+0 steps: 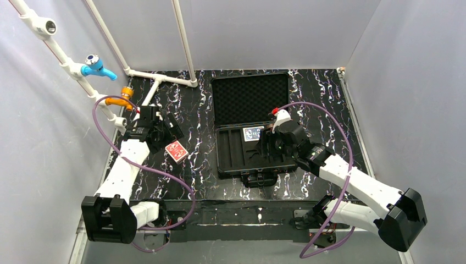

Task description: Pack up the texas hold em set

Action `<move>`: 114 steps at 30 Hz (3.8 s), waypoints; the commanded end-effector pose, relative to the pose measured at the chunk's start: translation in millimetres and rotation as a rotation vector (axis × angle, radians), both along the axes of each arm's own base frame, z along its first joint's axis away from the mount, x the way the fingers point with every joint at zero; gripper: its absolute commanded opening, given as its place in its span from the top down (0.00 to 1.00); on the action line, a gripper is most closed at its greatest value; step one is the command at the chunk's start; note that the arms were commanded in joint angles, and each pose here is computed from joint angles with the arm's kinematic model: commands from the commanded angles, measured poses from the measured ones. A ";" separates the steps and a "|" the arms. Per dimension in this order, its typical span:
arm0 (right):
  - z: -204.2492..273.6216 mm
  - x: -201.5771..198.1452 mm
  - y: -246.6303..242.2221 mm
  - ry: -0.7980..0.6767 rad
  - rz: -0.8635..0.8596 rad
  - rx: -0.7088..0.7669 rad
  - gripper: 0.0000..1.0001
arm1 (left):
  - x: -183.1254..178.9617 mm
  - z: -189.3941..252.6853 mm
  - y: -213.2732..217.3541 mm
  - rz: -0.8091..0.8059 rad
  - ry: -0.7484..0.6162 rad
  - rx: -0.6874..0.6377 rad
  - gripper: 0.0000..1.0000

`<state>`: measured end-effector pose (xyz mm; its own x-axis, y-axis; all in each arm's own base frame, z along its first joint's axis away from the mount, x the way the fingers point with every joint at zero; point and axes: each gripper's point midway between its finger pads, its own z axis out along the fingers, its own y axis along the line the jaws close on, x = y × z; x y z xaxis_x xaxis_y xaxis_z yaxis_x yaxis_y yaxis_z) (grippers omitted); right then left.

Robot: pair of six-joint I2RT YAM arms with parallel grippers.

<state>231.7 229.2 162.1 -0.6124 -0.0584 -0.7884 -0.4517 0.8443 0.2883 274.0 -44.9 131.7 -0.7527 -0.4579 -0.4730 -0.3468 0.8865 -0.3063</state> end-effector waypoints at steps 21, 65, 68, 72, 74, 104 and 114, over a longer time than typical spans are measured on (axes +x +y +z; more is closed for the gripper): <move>-6.1 8.5 7.4 -0.008 0.002 -0.002 0.30 | -23.3 -35.6 24.6 0.382 0.176 0.256 0.02; -10.3 7.4 3.5 -0.015 0.000 -0.017 0.28 | -2.5 -126.3 23.4 0.335 0.323 0.278 0.22; -10.6 7.7 3.1 -0.015 -0.002 -0.018 0.28 | -2.3 -129.8 21.9 0.309 0.328 0.278 0.31; -9.4 8.4 4.5 -0.010 -0.001 -0.020 0.28 | 0.9 -131.4 17.8 0.249 0.325 0.269 0.53; -7.4 9.0 4.9 -0.010 -0.002 -0.019 0.28 | 3.5 -129.4 15.8 0.216 0.316 0.266 0.68; 13.4 6.0 1.6 -0.039 -0.013 0.020 0.28 | 36.2 -2.0 15.1 -0.050 -0.076 0.346 1.00; 30.3 10.3 -3.2 -0.083 -0.050 0.045 0.28 | 47.6 40.5 4.7 -0.251 -0.208 0.387 0.98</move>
<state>232.9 221.7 160.4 -0.6007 -0.0526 -0.7977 -0.4329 0.8603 0.2692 312.9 -32.4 142.4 -0.7276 -0.1487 -0.6697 -0.2045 0.9789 0.0048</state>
